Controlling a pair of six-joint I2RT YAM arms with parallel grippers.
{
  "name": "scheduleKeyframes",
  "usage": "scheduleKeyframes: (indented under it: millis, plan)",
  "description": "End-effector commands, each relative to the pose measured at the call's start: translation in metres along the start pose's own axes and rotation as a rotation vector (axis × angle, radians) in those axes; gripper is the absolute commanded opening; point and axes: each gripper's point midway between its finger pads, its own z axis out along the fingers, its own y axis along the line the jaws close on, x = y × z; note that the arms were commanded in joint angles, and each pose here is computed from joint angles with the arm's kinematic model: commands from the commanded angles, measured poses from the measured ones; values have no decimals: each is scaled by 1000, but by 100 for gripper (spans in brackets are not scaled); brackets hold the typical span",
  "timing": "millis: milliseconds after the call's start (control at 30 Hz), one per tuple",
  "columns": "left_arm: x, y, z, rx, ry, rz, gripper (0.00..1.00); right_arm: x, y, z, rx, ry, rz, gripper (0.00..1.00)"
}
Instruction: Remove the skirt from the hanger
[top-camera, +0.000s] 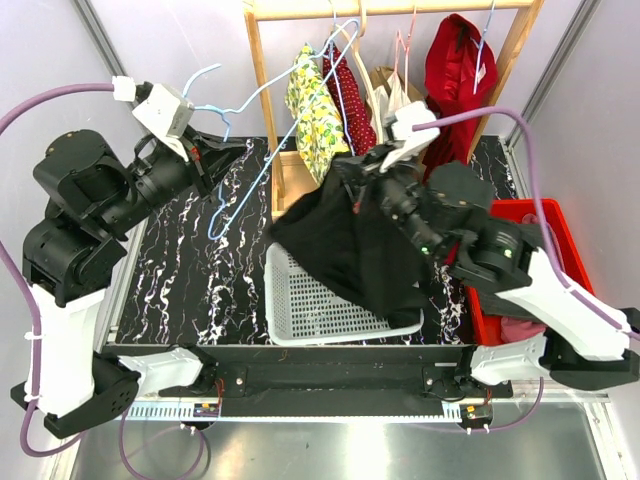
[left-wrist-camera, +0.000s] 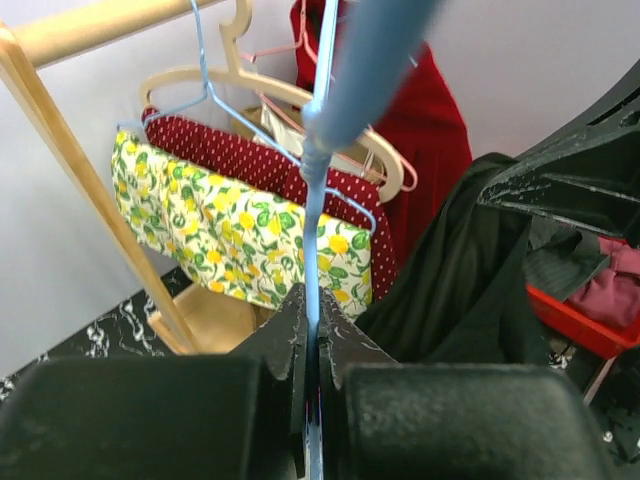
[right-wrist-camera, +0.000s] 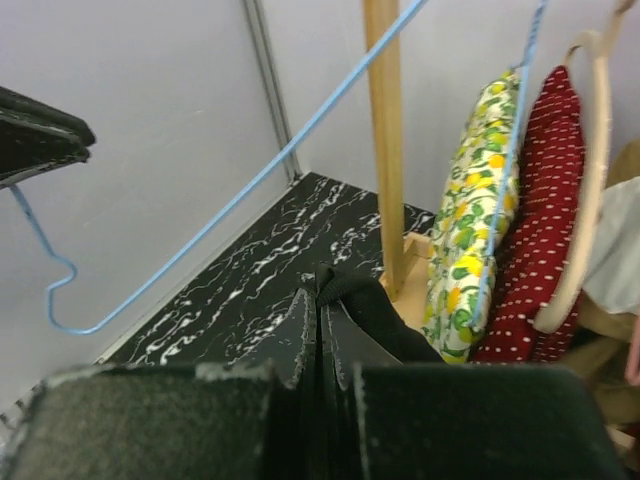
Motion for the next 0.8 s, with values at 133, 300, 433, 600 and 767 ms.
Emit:
scheduleKeyframes:
  millis: [133, 300, 433, 600, 767]
  plan:
    - [-19, 7, -17, -50, -73, 57, 0, 11, 48, 10, -137, 17, 109, 0]
    - [-13, 12, -15, -75, -52, 62, 0, 77, 7, -1, 35, 108, 91, 0]
    - [21, 26, -11, -146, 71, 45, 0, 153, -29, -24, 178, 243, 65, 0]
    - [117, 52, -21, -289, 358, 53, 0, 237, -61, -53, 301, 388, 59, 0]
    - [163, 75, -42, -417, 510, 129, 0, 280, -91, -71, 462, 487, -30, 0]
